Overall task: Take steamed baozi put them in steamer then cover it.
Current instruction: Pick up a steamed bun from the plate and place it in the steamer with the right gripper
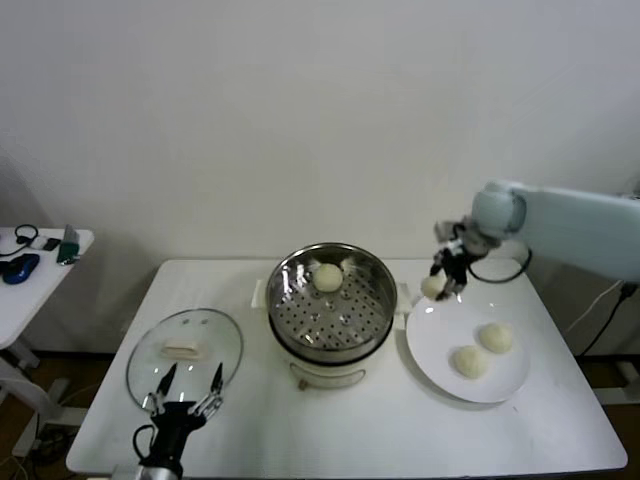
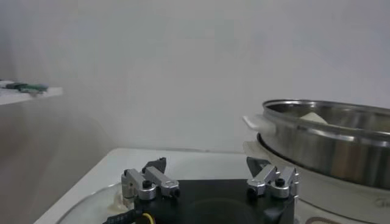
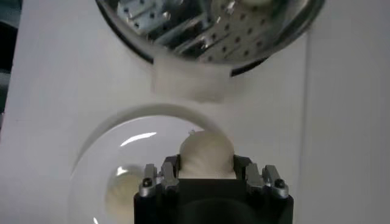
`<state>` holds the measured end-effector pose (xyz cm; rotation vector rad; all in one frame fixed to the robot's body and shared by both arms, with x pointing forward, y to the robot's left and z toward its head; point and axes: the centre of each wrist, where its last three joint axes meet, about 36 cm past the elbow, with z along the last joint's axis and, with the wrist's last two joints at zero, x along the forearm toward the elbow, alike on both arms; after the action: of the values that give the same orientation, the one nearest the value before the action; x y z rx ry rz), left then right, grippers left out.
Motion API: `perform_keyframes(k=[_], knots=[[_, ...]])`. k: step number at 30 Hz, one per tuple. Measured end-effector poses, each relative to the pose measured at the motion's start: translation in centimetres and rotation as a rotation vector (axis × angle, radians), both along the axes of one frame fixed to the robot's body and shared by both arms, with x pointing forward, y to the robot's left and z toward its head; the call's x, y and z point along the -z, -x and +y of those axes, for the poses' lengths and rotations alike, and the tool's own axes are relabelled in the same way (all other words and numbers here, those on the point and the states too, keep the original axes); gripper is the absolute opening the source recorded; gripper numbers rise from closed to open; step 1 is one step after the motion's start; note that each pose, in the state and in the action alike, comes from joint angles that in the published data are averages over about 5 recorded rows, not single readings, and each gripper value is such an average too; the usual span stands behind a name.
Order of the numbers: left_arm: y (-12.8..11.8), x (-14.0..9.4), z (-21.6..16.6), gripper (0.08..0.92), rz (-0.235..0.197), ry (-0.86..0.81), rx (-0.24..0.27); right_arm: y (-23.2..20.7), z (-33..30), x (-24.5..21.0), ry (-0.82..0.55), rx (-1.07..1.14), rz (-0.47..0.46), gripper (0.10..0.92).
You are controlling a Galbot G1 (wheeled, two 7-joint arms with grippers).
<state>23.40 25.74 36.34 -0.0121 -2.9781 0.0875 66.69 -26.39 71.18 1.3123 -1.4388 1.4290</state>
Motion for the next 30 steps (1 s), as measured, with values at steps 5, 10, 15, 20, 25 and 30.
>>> perform_keyframes(k=[5, 10, 15, 20, 25, 30], knots=[[0.0, -0.3, -0.1, 0.823, -0.006, 0.000, 0.008, 1.6, 6.1, -5.6, -0.038, -0.079, -0.035, 0.593], [0.1, -0.5, -0.1, 0.823, -0.010, 0.000, 0.007, 3.7, 12.7, -6.4, -0.043, -0.149, -0.038, 0.588], [0.2, -0.7, -0.2, 0.823, -0.014, 0.003, 0.005, 4.9, 17.7, -4.0, -0.012, -0.188, -0.033, 0.589], [0.4, -0.8, -0.1, 0.823, -0.014, 0.001, 0.000, 5.3, 21.2, -0.1, 0.024, -0.205, -0.030, 0.586], [0.4, -0.7, 0.1, 0.823, -0.015, 0.002, -0.006, 5.3, 23.6, 3.6, 0.045, -0.211, -0.034, 0.585], [0.2, -0.7, 0.1, 0.823, -0.018, 0.003, -0.008, 5.1, 25.2, 7.0, 0.056, -0.216, -0.047, 0.585]])
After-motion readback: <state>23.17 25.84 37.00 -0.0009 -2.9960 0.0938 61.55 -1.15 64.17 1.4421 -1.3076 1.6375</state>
